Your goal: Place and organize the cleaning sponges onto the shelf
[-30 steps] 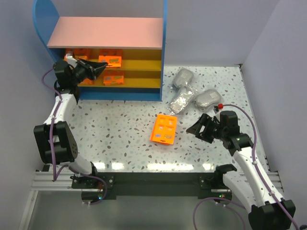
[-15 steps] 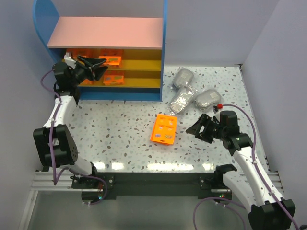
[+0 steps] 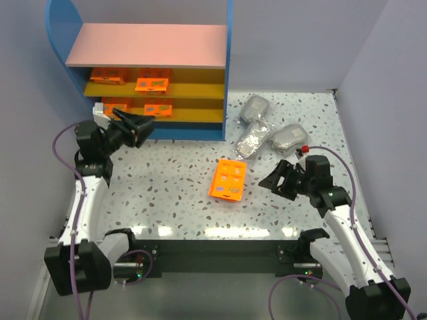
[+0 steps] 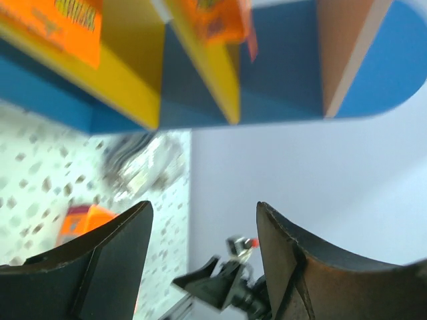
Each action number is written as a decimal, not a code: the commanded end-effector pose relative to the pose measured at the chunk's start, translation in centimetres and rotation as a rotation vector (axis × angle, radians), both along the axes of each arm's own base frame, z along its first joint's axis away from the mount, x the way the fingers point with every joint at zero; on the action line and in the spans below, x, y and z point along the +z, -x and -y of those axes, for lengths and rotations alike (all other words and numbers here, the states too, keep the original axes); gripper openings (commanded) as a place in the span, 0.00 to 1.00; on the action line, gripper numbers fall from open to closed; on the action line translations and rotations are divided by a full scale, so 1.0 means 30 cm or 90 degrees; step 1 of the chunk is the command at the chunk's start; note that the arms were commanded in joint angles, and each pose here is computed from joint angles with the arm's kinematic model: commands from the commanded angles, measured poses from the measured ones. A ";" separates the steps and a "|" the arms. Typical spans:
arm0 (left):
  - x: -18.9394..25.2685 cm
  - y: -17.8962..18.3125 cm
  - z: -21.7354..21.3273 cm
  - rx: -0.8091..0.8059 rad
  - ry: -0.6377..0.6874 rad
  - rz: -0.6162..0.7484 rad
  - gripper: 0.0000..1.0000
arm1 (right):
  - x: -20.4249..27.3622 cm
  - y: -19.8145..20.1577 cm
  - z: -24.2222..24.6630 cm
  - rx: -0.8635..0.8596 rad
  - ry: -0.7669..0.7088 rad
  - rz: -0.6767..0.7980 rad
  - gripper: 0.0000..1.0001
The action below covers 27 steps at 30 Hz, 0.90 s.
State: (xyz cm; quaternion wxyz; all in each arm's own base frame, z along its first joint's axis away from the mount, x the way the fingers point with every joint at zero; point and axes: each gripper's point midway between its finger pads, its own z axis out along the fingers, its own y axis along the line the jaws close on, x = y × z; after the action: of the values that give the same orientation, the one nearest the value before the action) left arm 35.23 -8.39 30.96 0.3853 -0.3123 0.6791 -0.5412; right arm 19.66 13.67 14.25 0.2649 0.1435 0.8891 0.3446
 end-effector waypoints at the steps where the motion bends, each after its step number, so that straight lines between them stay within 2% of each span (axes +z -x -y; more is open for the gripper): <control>1: -0.263 0.153 0.065 -0.047 -0.082 -0.106 0.69 | -0.034 0.018 0.002 0.012 0.010 -0.013 0.72; 2: -0.285 0.203 0.108 -0.072 -0.092 -0.103 0.69 | -0.050 0.022 0.002 0.012 0.011 -0.020 0.71; 3: -0.389 0.249 0.128 -0.082 -0.097 -0.145 0.69 | -0.062 0.024 0.005 0.009 0.013 -0.026 0.68; 5: -0.448 0.326 0.212 -0.129 -0.103 -0.149 0.68 | -0.089 0.029 0.001 0.011 0.010 -0.044 0.61; 6: -0.528 0.361 0.229 -0.132 -0.108 -0.179 0.67 | -0.092 0.032 -0.008 0.018 0.001 -0.048 0.58; 7: -0.535 0.371 0.254 -0.138 -0.102 -0.173 0.67 | -0.093 0.033 -0.015 0.022 -0.007 -0.049 0.53; 11: -0.573 0.438 0.384 -0.196 -0.121 -0.172 0.66 | -0.085 0.019 -0.033 0.024 -0.030 -0.042 0.51; 15: -0.546 0.439 0.487 -0.212 -0.103 -0.149 0.66 | -0.070 0.001 -0.062 0.032 -0.068 -0.037 0.50; 18: -0.553 0.459 0.557 -0.231 -0.100 -0.155 0.65 | -0.081 -0.016 -0.074 0.027 -0.081 -0.046 0.43; 20: -0.562 0.477 0.594 -0.242 -0.095 -0.159 0.64 | -0.089 -0.032 -0.082 0.022 -0.090 -0.046 0.28; 21: -0.565 0.483 0.602 -0.242 -0.093 -0.162 0.64 | -0.106 -0.034 -0.087 0.022 -0.091 -0.059 0.14; 23: -0.576 0.511 0.628 -0.252 -0.093 -0.172 0.63 | -0.124 -0.045 -0.101 0.023 -0.092 -0.064 0.01; 27: -0.593 0.529 0.627 -0.239 -0.092 -0.181 0.62 | -0.156 -0.062 -0.145 0.043 -0.079 -0.076 0.00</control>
State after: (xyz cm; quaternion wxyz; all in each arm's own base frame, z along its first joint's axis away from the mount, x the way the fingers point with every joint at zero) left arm 17.98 -26.81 11.24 0.1642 -0.2054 0.8358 -0.4819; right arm 20.15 16.70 8.70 0.1695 0.1668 0.8946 0.3785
